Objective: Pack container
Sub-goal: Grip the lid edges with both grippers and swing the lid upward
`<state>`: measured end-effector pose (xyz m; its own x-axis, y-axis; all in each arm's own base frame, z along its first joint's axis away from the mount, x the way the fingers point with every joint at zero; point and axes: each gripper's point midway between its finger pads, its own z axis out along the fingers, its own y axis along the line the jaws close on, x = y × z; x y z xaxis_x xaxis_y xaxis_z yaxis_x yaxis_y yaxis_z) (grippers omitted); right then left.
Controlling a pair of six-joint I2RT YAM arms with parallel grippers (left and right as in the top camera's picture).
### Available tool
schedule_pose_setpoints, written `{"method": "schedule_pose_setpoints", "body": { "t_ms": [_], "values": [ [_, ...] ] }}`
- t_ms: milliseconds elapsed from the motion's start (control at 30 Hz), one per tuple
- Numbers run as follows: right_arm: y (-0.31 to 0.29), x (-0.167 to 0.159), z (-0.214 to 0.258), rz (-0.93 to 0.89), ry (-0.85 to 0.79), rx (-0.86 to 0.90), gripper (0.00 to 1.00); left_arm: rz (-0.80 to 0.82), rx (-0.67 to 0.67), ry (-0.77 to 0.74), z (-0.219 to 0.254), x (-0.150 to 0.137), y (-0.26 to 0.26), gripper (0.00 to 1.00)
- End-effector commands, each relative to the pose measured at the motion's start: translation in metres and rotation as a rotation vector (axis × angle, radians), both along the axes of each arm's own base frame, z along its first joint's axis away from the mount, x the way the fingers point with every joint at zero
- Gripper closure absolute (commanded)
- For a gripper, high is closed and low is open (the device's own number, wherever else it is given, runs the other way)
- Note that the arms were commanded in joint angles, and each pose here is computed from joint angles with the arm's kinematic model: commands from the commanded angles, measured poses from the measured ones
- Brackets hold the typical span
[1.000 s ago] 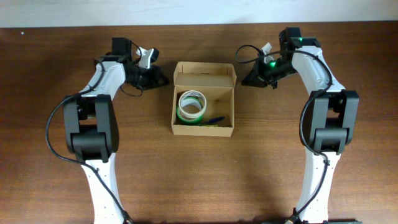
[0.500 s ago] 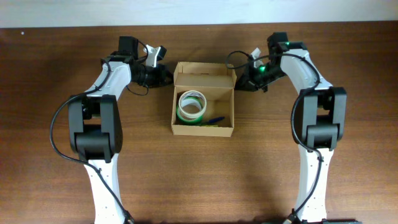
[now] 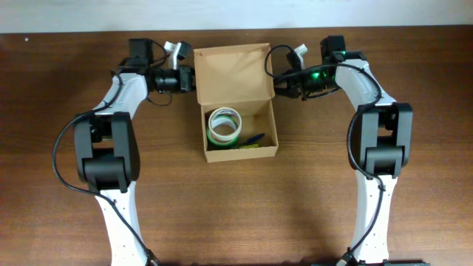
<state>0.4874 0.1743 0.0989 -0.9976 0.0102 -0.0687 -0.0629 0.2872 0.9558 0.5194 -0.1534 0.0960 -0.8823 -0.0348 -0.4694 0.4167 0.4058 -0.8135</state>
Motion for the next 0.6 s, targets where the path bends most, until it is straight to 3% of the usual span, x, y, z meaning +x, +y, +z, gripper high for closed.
{"method": "schedule_pose_setpoints", "body": {
  "t_ms": [0, 233, 567],
  "values": [
    [0.001, -0.001, 0.027, 0.013, -0.043, 0.075, 0.96, -0.047, -0.114, -0.021, 0.032, -0.006, 0.001, 0.98],
    [-0.001, -0.001, 0.047, -0.006, -0.128, -0.087, 0.96, -0.051, -0.080, -0.143, 0.087, -0.011, -0.004, 0.98],
    [-0.002, -0.014, 0.075, -0.020, -0.180, -0.248, 0.96, -0.077, -0.044, -0.116, 0.112, -0.038, -0.016, 0.98]
  ]
}}
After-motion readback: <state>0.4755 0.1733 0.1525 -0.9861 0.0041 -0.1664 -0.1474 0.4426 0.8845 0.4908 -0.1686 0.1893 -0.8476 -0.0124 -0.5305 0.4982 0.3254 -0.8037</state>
